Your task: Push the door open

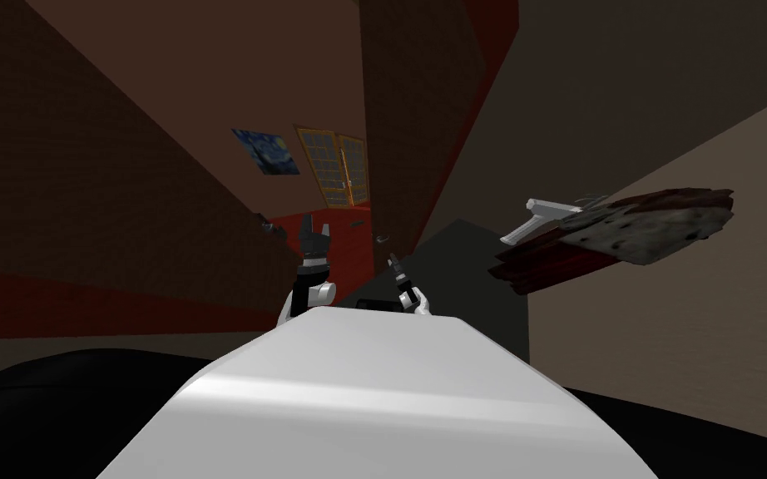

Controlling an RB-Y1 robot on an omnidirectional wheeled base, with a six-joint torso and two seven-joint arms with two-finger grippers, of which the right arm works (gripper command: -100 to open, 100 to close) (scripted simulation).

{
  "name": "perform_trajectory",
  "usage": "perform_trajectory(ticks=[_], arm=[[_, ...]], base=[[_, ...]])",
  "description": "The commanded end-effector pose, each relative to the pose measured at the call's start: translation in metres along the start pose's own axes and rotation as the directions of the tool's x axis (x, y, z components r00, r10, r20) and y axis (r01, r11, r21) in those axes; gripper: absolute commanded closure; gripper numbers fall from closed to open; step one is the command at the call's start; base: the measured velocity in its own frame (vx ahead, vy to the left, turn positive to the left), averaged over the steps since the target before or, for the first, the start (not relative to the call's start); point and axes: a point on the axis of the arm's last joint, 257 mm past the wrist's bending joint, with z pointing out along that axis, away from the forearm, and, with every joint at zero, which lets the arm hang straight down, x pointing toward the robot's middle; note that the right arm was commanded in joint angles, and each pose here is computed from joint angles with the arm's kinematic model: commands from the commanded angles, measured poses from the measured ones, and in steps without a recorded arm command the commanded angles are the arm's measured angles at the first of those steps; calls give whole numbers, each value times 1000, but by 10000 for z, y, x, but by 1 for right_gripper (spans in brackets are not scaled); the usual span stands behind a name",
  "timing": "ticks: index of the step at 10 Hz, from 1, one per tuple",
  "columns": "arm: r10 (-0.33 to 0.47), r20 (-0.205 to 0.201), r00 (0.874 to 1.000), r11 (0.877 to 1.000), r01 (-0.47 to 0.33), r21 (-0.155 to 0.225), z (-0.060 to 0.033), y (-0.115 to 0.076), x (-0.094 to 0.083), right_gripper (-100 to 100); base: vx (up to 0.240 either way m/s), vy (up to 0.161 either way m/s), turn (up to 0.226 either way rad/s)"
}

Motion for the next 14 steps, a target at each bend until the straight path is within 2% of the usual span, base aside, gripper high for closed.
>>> perform_trajectory(ticks=[1,6,14], arm=[[2,-13,1000,1000,-2,13,-13,-74,52,-100],[13,-64,998,998,-9,68,-48,-349,259,-100],[27,-116,993,992,-12,122,-103,-605,482,-100]], base=[[87,-69,21],[102,-77,25],[86,-54,20]])
